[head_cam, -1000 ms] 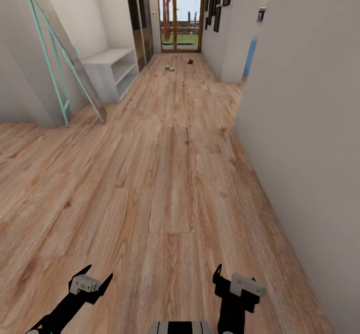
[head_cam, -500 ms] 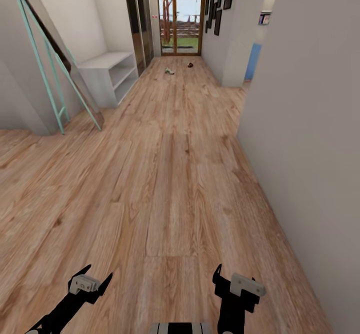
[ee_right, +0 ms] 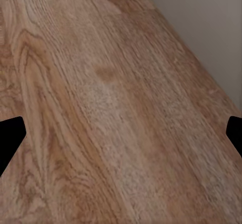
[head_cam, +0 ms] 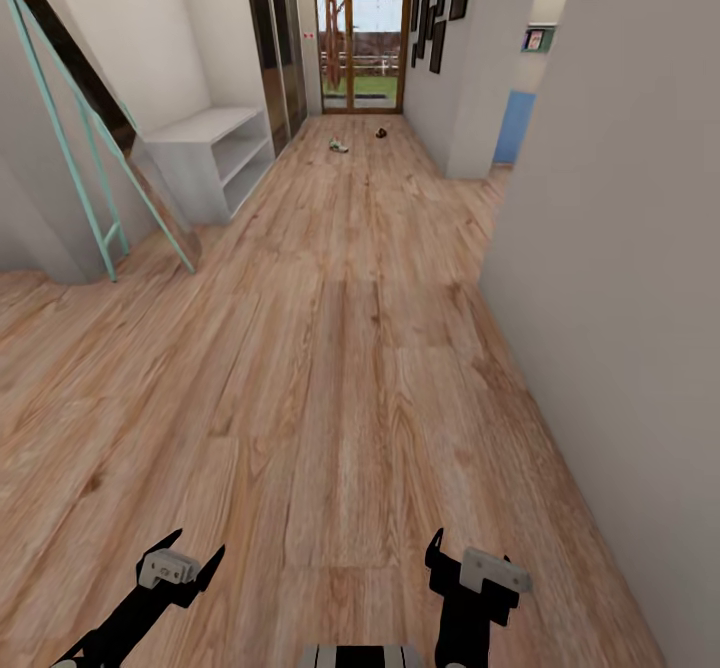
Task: Pick up the two gym shoes and the two sandals from the corridor floor and place them onto the hallstand (shoe rack) in the corridor, making sure they are on the rack and not on the floor. Arrange them so the two gym shoes are next to each other and the two sandals are next to each other.
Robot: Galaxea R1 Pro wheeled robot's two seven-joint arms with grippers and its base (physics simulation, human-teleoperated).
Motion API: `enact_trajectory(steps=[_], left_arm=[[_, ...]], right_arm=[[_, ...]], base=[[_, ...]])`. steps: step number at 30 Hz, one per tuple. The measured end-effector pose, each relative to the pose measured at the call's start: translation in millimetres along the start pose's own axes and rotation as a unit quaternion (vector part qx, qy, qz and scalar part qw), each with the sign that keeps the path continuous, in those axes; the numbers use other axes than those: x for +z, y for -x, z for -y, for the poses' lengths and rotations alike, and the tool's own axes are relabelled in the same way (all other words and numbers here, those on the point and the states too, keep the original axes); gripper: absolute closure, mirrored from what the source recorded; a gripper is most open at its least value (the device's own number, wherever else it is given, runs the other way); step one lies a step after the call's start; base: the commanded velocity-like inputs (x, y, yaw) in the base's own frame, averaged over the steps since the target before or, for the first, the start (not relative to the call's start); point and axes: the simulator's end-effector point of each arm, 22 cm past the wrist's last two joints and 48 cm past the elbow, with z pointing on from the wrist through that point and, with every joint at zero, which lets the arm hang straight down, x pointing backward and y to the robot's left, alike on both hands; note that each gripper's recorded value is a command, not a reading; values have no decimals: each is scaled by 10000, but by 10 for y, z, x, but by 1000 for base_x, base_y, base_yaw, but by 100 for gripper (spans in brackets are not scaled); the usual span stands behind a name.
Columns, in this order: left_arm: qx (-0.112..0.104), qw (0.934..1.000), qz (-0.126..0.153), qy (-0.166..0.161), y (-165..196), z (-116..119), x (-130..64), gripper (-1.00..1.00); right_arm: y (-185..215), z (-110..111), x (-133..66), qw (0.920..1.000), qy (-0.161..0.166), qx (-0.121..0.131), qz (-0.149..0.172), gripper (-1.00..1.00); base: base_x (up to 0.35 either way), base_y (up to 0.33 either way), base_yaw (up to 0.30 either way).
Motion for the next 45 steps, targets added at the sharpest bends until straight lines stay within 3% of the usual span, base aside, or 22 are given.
enact_trajectory(steps=[13, 45], left_arm=[[2, 10000, -1, 5, 0, -3, -1, -100], [5, 10000, -7, 10, -4, -7, -4, -100]], right_arm=[[-232, 27, 74, 9994, -51, -318, -147, -100], [-230, 12, 71, 9997, -87, -204, -137, -100]], base=[[326, 0, 0], [326, 0, 0]])
